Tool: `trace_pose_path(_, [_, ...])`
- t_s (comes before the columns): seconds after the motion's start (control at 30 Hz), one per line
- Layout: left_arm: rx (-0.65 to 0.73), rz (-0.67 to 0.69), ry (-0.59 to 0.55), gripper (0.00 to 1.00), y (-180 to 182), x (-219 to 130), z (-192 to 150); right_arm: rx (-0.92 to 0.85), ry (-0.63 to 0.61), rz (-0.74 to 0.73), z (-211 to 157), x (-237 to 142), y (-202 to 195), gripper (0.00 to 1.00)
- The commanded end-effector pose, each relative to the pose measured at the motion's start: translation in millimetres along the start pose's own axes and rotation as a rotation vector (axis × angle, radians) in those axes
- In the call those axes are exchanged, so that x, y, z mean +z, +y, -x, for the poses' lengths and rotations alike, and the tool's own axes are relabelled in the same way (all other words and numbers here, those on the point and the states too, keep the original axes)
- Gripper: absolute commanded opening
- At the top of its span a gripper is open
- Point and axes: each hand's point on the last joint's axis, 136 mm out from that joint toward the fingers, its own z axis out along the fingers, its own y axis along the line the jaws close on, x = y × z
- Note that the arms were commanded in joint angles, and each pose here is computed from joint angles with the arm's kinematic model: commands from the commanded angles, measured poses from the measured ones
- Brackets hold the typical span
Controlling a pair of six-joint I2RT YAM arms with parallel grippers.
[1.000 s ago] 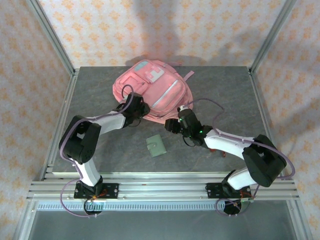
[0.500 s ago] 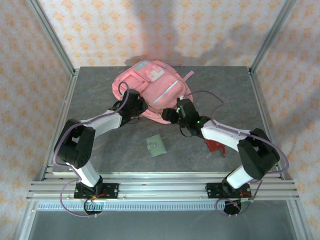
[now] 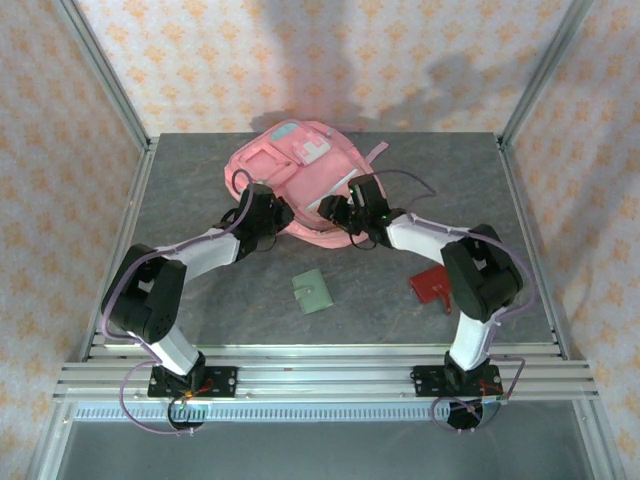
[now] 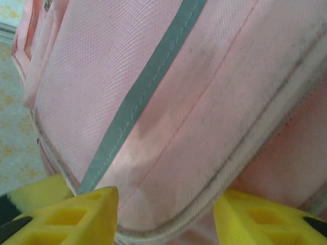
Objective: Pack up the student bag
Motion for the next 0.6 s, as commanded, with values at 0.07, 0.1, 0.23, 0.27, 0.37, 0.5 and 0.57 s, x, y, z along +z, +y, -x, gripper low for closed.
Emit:
trace_pose_path(0.07, [0.049, -0.162, 0.001, 0.0, -44.7, -19.0, -6.5, 0.039, -0.036, 0.049, 26.3, 9.9, 20.9, 0.21])
trace_pose_path(0.1, [0.051, -0.159, 0.002, 0.0, -43.5, -18.9, -8.0, 0.045, -0.037, 0.059, 28.9, 11.1, 22.4, 0.14])
trace_pose_path(0.23, [0.054, -0.12, 0.003, 0.03, -32.3, -19.7, -12.6, 0.047, -0.066, 0.103, 40.0, 2.5, 37.0, 0.0])
trace_pose_path(0.27, [0.054, -0.11, 0.002, 0.14, -29.9, -20.3, -13.2, 0.043, -0.078, 0.122, 42.7, -2.7, 43.1, 0.0])
trace_pose_path(0.37, [0.052, -0.088, -0.004, 0.35, -23.6, -22.1, -13.8, 0.031, -0.124, 0.187, 51.8, -24.1, 63.6, 0.0])
trace_pose_path(0.5, [0.043, -0.082, -0.012, 0.41, -22.8, -22.3, -12.2, 0.008, -0.178, 0.269, 62.5, -50.9, 89.6, 0.0])
trace_pose_path(0.57, [0.037, -0.089, -0.017, 0.44, -25.5, -22.3, -10.2, 0.004, -0.183, 0.284, 64.0, -56.0, 94.9, 0.0])
